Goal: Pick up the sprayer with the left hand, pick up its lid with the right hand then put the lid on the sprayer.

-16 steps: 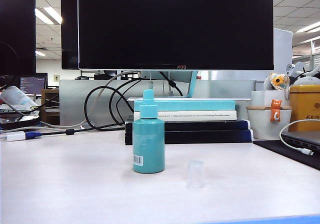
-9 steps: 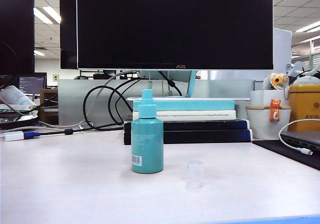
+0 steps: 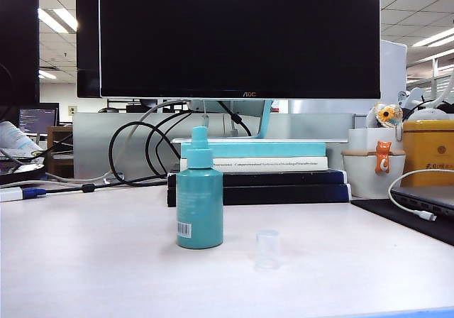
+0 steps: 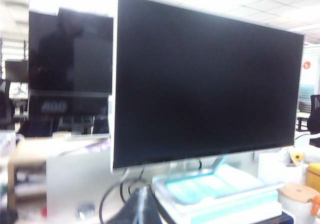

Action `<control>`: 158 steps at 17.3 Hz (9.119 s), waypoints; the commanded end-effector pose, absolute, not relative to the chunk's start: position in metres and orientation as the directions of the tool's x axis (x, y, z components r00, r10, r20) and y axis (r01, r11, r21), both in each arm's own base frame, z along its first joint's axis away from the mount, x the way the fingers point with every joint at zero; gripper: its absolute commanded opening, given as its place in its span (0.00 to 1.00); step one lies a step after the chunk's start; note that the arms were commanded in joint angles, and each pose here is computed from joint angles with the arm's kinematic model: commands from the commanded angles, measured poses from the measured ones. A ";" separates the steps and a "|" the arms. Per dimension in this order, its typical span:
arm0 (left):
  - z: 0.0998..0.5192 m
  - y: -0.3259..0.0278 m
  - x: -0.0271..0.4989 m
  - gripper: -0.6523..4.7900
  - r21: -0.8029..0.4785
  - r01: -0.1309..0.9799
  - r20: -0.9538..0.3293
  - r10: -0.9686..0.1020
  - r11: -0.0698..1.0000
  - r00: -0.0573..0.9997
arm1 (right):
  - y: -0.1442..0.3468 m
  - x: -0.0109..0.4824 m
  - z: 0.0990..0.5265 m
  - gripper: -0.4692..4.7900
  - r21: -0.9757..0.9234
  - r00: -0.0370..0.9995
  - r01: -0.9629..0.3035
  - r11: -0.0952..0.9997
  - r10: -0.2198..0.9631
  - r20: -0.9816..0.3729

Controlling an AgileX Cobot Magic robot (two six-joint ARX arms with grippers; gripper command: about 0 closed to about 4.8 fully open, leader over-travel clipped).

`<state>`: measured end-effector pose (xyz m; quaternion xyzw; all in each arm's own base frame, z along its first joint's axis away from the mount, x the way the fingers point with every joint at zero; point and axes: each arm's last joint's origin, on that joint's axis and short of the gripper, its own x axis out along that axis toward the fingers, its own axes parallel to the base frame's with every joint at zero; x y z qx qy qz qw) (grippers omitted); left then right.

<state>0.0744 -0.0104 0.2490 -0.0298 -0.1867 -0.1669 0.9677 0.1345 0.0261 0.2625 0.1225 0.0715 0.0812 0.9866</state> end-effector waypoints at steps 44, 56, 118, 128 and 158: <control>0.142 -0.119 0.242 1.00 0.100 0.977 -0.277 -0.937 0.190 0.211 | 0.107 0.190 0.197 1.00 0.345 0.327 -0.762 0.548 0.786 -0.524; 0.121 -0.144 0.267 1.00 0.024 0.986 -0.251 -0.954 0.163 0.164 | 0.140 0.195 0.165 1.00 0.328 0.251 -0.786 0.524 0.756 -0.605; 0.106 -0.152 0.276 0.62 -0.037 0.991 -0.276 -0.954 0.132 0.116 | 0.156 0.212 0.135 0.47 0.291 0.296 -0.777 0.558 0.732 -0.613; 0.102 -0.151 0.274 0.62 -0.077 0.988 -0.300 -0.948 0.133 0.104 | 0.163 0.211 0.138 0.29 0.214 0.373 -0.771 0.600 0.697 -0.612; 0.101 -0.171 0.261 0.62 -0.081 0.997 -0.284 -0.959 0.007 -0.017 | 0.163 0.218 0.256 0.25 0.160 0.442 -0.826 0.540 0.798 -0.410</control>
